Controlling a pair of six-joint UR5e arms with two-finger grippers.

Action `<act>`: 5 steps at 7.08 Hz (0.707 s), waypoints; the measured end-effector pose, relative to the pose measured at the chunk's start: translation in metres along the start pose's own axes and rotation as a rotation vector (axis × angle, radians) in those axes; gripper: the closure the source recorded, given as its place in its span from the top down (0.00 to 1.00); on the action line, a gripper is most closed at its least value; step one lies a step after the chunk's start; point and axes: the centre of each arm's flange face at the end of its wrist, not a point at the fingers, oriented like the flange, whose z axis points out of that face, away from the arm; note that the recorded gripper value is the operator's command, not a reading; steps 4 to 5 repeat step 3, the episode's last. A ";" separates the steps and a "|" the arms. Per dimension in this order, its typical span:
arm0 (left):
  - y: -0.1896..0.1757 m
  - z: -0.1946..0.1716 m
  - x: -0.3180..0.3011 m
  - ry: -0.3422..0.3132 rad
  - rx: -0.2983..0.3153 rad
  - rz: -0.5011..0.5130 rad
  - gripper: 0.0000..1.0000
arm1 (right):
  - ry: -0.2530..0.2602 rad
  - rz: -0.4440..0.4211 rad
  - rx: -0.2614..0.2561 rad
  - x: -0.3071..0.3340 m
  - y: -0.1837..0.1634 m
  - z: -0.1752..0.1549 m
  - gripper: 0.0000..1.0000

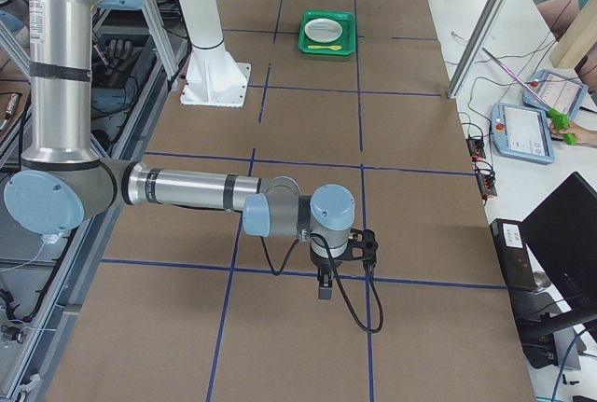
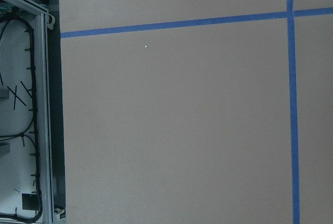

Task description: Place spoon

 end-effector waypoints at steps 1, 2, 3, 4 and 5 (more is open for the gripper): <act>-0.010 -0.004 0.008 0.053 0.018 0.008 1.00 | 0.000 0.000 0.000 0.000 0.000 0.000 1.00; -0.018 -0.002 0.015 0.096 0.026 0.015 1.00 | 0.000 0.000 0.000 0.000 0.000 0.000 1.00; -0.027 -0.001 0.019 0.117 0.031 0.028 1.00 | 0.000 0.000 0.000 0.000 0.000 0.000 1.00; -0.027 -0.001 0.019 0.117 0.031 0.028 1.00 | 0.000 0.000 0.000 0.000 0.000 0.000 1.00; -0.027 -0.001 0.019 0.117 0.031 0.028 1.00 | 0.000 0.000 0.000 0.000 0.000 0.000 1.00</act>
